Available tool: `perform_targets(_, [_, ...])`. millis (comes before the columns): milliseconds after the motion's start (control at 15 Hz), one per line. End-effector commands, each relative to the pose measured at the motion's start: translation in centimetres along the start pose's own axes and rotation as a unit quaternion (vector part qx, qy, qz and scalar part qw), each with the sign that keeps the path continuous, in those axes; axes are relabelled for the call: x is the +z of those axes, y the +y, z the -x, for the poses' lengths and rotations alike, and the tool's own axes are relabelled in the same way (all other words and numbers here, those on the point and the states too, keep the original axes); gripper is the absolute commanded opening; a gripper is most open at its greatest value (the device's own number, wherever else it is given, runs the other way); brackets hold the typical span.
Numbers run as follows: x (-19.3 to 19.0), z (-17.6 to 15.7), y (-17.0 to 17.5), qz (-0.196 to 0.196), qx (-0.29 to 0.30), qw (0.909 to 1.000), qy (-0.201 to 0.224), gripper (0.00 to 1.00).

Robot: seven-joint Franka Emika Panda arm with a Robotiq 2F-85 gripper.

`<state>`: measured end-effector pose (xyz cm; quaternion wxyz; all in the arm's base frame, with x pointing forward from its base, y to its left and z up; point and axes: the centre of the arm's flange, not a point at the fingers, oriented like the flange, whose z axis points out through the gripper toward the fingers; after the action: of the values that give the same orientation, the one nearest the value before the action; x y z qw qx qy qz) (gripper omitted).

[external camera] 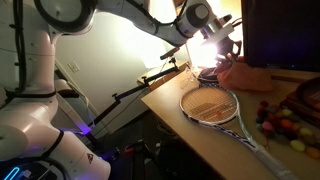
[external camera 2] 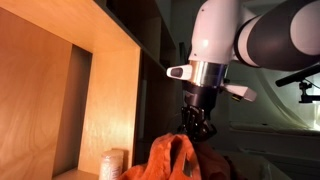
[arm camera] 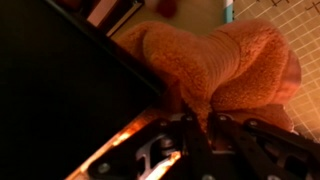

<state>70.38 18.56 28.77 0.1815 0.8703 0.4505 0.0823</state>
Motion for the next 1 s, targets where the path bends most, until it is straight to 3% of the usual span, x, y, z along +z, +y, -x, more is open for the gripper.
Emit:
perform_targets(0, [-4.5, -2.0, 1.8, 0.047, 0.001, 0.9988, 0.012, 0.09])
perform_targets(533, [-10.4, -7.2, 3.0, 0.117, -0.041, 0.9904, 0.06, 0.09])
perform_targets(933, [-11.5, -8.6, 2.7, 0.141, -0.055, 0.9861, 0.07, 0.08])
